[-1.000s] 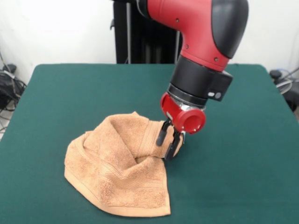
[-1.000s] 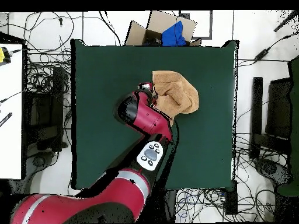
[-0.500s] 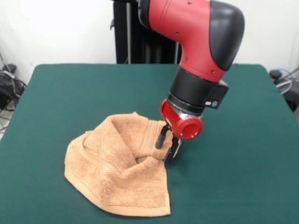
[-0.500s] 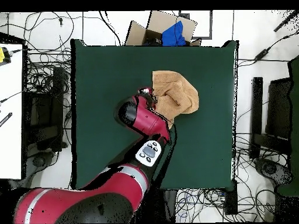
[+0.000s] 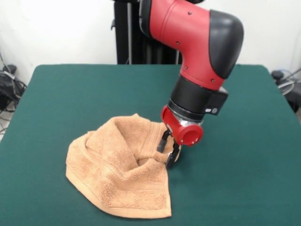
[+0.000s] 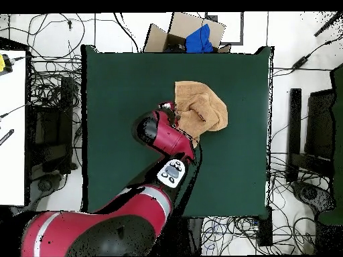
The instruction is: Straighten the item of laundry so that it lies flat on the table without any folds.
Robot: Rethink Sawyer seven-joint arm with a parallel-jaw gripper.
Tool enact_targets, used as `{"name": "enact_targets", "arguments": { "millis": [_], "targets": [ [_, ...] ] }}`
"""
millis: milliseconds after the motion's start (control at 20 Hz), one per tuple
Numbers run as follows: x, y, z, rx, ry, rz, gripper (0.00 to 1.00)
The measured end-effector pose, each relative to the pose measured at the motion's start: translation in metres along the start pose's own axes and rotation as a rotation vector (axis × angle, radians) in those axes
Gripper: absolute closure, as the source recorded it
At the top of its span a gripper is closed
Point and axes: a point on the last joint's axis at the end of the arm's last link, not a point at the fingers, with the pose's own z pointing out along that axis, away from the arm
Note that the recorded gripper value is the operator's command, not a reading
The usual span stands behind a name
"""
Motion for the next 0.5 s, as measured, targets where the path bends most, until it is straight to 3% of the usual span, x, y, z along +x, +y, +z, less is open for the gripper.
{"name": "enact_targets", "arguments": {
  "millis": [500],
  "targets": [
    [-0.01,-0.003,-0.015,-0.023,0.105,0.027,0.0]
  ]
}}
